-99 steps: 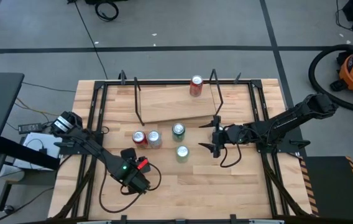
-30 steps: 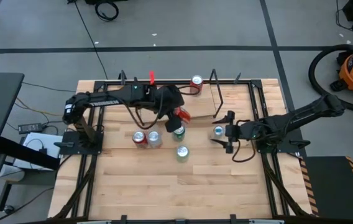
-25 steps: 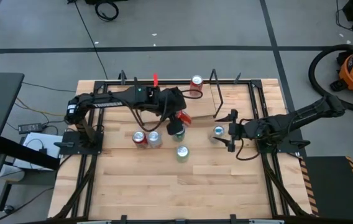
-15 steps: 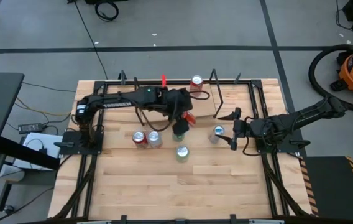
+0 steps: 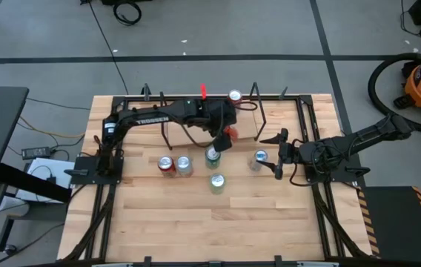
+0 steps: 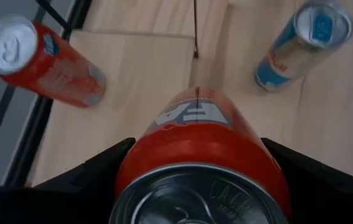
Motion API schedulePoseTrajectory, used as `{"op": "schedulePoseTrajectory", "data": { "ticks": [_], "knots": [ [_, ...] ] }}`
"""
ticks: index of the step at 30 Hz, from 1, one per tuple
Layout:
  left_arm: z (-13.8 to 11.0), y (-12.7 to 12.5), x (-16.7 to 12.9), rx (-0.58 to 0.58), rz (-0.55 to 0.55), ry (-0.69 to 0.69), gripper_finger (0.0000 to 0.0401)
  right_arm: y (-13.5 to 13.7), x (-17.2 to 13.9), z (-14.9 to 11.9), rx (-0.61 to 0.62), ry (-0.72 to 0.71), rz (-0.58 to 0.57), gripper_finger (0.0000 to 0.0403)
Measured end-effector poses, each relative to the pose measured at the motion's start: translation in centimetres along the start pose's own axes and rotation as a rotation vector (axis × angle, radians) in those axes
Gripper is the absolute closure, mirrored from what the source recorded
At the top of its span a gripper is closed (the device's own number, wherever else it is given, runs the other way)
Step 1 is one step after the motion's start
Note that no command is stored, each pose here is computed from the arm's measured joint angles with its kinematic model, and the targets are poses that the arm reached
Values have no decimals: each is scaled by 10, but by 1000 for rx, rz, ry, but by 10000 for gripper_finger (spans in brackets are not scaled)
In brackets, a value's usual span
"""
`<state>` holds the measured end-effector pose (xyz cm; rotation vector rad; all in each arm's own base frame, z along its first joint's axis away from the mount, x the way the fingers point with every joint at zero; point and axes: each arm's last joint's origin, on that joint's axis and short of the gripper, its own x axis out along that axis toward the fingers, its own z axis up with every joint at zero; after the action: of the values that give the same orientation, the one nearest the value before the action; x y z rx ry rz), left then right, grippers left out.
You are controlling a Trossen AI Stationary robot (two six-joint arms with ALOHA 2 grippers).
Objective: Place canned beverage on shelf
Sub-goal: Put the red soda can on the shelf aligned with the red soda can
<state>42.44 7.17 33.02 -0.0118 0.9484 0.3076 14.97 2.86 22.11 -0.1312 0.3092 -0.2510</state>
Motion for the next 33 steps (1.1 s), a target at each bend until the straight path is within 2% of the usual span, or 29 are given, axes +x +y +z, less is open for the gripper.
{"op": "schedulePoseTrajectory", "data": {
  "ticks": [8,21,26,33],
  "knots": [
    [9,16,11,-6,70,-84,78,0,0,0,1,-3,-17,39],
    [6,45,42,-64,112,-46,78,0,-2,7,-2,-67,-36,39],
    [4,51,46,-124,96,-32,78,0,-3,8,-12,-70,-44,39],
    [5,52,48,-143,70,-42,78,0,-3,10,-9,-88,-51,39]
  ]
}}
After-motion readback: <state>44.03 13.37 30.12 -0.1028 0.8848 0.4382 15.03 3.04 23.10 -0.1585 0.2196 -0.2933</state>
